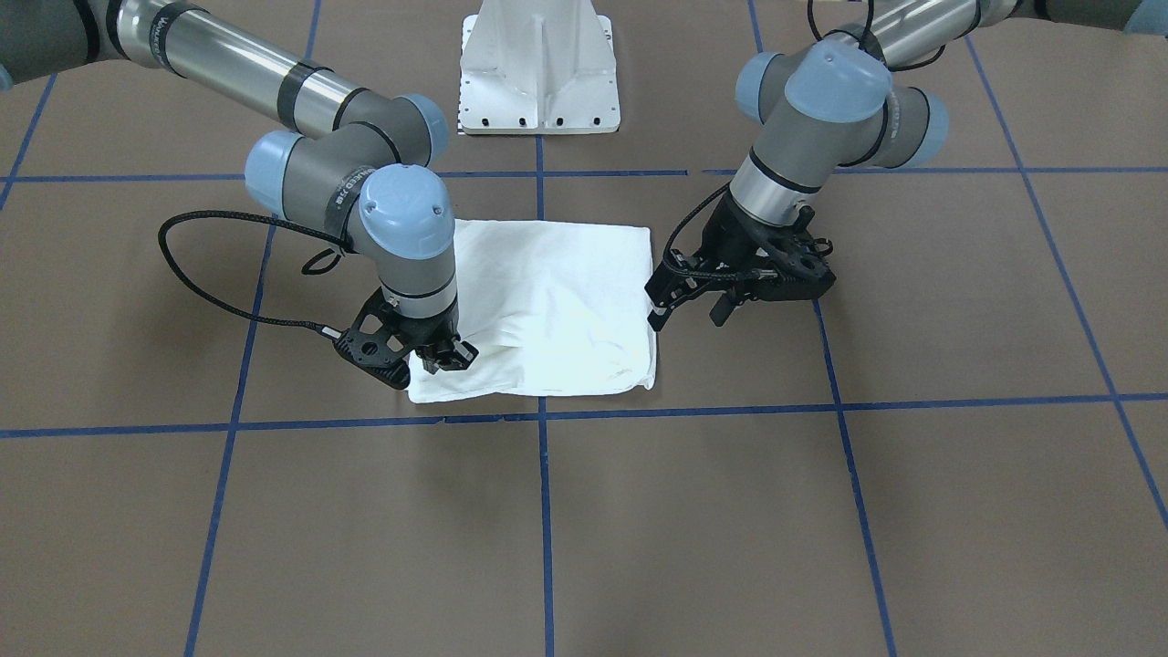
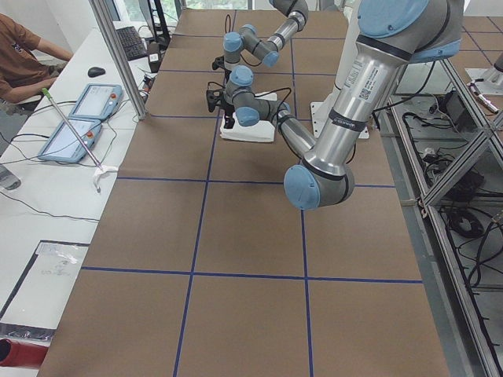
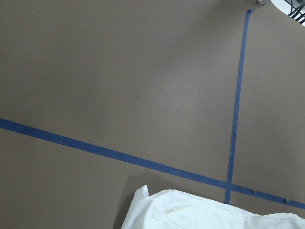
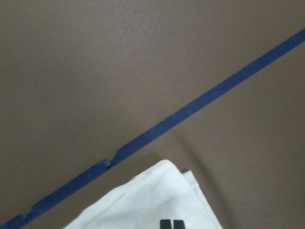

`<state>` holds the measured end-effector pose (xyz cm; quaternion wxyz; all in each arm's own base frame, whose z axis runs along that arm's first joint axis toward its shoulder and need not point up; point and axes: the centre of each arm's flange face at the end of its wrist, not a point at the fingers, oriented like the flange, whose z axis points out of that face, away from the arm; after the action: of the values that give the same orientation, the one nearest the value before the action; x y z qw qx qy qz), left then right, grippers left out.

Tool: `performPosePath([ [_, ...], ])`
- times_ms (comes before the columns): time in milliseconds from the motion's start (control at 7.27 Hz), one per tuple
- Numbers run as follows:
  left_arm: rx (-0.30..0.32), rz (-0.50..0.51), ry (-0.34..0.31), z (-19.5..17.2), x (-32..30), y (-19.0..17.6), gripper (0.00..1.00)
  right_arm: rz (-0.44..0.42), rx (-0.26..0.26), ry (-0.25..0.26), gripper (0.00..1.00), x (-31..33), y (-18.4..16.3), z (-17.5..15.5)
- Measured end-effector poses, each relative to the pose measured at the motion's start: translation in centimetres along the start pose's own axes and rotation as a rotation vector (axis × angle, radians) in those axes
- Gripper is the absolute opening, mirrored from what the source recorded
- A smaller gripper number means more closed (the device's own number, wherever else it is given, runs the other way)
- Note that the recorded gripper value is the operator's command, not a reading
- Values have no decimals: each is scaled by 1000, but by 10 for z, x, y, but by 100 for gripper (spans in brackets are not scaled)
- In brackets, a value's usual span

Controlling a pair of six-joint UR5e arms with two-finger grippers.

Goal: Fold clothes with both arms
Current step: 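Lift the right gripper off the folded shirt and draw it back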

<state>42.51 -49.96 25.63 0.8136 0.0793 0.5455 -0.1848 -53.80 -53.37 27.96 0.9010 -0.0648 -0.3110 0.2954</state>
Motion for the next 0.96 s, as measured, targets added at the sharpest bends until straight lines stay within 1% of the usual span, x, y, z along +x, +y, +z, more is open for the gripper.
performPosePath([
  [275, 0, 0, 1, 0, 0, 0, 100, 71, 14, 69, 0, 8, -15, -2],
  [413, -1, 0, 2, 0, 1, 1, 100, 88, 16, 87, 0, 11, -18, -6],
  [550, -1, 0, 3, -1, 1, 1, 100, 100, 18, 97, 99, 12, -23, -10],
  [825, 1, 1, 7, -2, 3, 1, 100, 112, 31, 95, 100, 16, -36, -17],
  [963, 4, 3, 9, -4, 4, -2, 100, 112, 39, 81, 100, 19, -50, -26],
])
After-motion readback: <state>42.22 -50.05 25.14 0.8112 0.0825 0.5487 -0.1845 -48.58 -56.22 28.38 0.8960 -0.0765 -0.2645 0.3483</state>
